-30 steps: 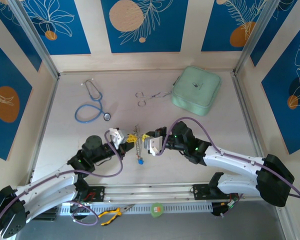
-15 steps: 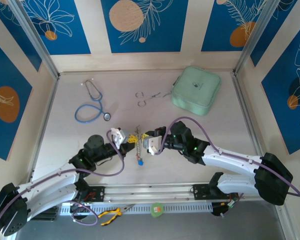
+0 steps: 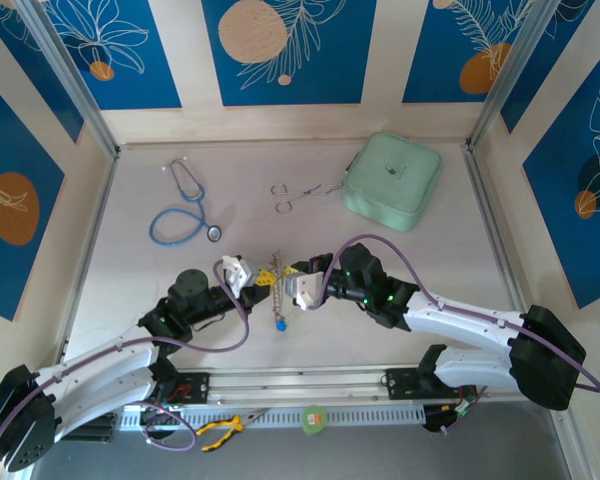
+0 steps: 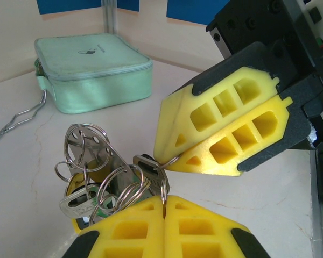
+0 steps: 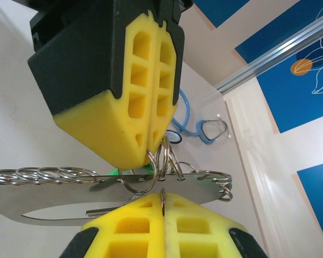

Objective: Put the keys on the keyring

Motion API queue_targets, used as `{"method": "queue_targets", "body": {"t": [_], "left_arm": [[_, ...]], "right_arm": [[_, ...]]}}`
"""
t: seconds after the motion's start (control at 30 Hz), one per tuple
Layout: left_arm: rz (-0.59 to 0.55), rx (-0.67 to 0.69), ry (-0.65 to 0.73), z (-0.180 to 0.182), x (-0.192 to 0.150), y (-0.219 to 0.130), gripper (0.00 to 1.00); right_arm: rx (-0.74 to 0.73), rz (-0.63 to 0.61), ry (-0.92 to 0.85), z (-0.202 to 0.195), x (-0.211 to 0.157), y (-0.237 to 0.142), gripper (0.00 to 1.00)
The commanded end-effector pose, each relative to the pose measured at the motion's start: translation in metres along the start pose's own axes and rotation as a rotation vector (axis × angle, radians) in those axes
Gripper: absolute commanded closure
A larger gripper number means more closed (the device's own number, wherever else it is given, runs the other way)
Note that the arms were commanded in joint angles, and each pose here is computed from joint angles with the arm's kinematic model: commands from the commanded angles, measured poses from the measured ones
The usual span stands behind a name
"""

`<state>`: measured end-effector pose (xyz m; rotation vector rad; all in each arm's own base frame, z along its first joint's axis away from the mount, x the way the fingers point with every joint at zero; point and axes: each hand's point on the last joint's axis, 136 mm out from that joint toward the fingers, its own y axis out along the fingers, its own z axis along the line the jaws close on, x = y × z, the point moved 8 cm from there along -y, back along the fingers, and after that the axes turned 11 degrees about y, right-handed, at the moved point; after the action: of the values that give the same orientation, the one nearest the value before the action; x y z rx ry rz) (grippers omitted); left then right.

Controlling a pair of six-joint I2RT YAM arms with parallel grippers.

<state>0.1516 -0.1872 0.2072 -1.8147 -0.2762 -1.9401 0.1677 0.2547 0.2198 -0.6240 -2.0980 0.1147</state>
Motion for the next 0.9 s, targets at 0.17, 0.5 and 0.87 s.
{"method": "queue_targets", "body": {"t": [0.17,0.5,0.87], "left_arm": [[-0.094,-0.011,0.016,0.0001,0.025,-0.0003,1.0],[-0.098,-0.025,0.016,-0.001,0.0253,0.0003,1.0],[-0.103,-0.032,0.016,-0.0014,0.0259,0.001,1.0]], "right_arm": [[0.026,0.0,-0.01,0.0061,0.0013,-0.0022,1.0],[-0.004,-0.009,-0.011,0.0012,0.004,0.0011,1.0],[0.009,-0.019,-0.009,0.0028,0.0053,0.0041,1.0]]}}
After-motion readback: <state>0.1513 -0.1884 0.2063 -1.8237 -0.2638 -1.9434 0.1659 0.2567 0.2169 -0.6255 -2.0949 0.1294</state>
